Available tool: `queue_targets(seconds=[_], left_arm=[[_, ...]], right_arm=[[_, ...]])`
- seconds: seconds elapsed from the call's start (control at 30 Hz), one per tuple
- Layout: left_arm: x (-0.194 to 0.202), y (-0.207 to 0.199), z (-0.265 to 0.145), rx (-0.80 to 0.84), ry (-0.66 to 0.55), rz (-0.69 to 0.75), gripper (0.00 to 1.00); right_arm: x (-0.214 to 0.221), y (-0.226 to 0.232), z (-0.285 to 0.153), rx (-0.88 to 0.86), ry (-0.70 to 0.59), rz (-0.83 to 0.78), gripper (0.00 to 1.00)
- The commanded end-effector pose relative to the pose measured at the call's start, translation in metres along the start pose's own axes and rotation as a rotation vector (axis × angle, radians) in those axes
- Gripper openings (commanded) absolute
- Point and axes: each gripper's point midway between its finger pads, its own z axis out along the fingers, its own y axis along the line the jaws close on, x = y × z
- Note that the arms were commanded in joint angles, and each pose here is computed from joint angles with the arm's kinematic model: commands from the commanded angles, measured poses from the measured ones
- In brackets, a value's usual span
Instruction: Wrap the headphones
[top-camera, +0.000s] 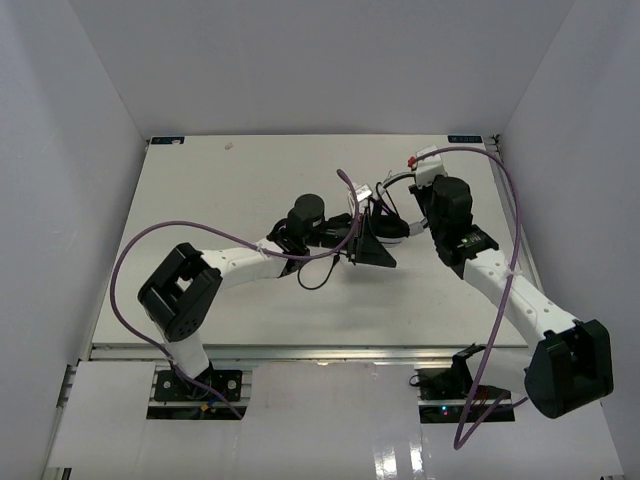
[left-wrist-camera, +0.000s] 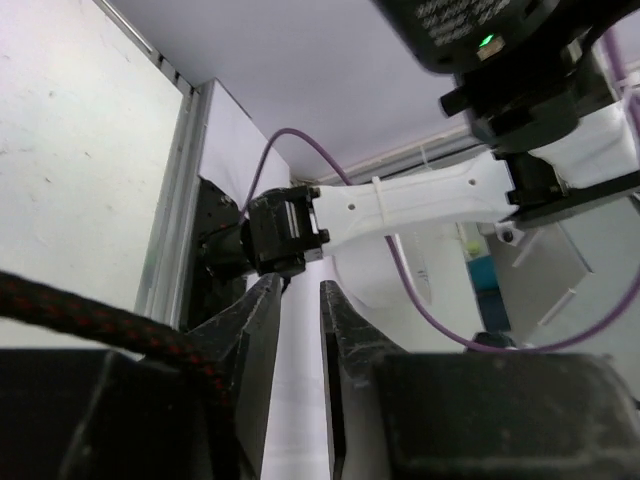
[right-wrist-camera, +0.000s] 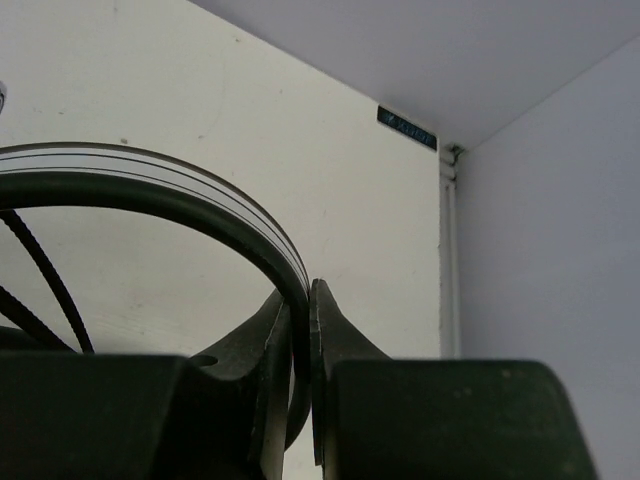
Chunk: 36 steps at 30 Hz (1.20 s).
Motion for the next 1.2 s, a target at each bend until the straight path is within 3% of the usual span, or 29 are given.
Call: queue_targets(seconds=[0.0, 0.2, 0.6, 1.17], left_arm=[[0.004, -0.017, 0.019, -0.033, -0.078, 0.222, 0.43], [0.021, 0.017, 0.022, -0.231, -0.165, 0.424, 0.59], [0.057, 0.116, 0.018, -0.480, -0.093, 0.543, 0.63], [0.099, 0.179, -0.018, -0.594, -0.017, 0.581, 0.65]], right_arm=[[-0.057, -0.047, 0.011, 0.156, -0.077, 0.421, 0.08], [-0.077, -0.037, 0.018, -0.026, -0.045, 0.661, 0.08], [-0.124, -0.039, -0.001, -0.327, -0.053, 0.976, 0.08], [-0.157, -0.119, -0.053, -0.436, -0.170, 1.089, 0.08]])
